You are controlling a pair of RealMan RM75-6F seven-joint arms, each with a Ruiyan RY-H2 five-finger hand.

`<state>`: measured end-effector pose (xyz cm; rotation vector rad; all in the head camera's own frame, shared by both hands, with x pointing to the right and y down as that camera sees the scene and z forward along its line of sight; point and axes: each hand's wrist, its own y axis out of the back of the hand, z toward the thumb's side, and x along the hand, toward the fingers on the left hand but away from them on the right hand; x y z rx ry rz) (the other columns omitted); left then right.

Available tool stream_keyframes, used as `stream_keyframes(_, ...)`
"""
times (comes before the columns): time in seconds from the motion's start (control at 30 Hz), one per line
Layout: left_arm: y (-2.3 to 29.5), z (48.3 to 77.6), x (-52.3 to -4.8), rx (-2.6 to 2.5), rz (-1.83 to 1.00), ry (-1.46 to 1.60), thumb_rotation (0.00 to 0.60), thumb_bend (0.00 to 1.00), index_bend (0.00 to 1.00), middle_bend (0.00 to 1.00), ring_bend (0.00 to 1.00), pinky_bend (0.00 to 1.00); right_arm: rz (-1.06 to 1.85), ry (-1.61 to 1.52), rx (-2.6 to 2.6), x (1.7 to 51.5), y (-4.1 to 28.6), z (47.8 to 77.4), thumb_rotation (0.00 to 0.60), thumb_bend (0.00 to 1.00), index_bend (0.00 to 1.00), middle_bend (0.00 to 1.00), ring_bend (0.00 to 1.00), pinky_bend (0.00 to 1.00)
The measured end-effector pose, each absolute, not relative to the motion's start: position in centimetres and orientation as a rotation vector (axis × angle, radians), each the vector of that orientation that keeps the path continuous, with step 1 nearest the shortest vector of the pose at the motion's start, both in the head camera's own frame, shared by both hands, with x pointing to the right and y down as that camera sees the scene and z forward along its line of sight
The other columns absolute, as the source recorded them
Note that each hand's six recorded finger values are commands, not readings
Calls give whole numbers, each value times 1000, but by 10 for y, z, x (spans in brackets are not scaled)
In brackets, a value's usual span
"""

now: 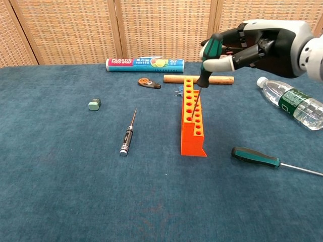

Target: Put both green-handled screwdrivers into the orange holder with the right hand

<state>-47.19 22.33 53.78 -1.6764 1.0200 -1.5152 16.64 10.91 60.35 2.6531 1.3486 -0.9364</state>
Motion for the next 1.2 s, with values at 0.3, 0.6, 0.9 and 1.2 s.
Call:
stream_keyframes(0.3, 222, 539, -473, -1677, -1524, 1025, 600, 0, 0, 0, 0, 0, -1043, 1327, 2689, 154, 109, 623, 600, 483, 606, 40, 0, 0)
stream_keyframes(0.6, 221, 540, -473, -1680, -1525, 1023, 600, 0, 0, 0, 0, 0, -1111, 1315, 2668, 154, 112, 639, 600, 483, 606, 40, 0, 0)
stream_keyframes(0.9, 222, 541, -473, -1681, -1529, 1016, 600, 0, 0, 0, 0, 0, -1158, 1280, 2673, 152, 118, 649, 600, 482, 606, 43, 0, 0)
stream_keyframes(1.2, 221, 542, -472, -1681, -1533, 1013, 600, 0, 0, 0, 0, 0, -1196, 1231, 2684, 151, 124, 655, 600, 477, 606, 44, 0, 0)
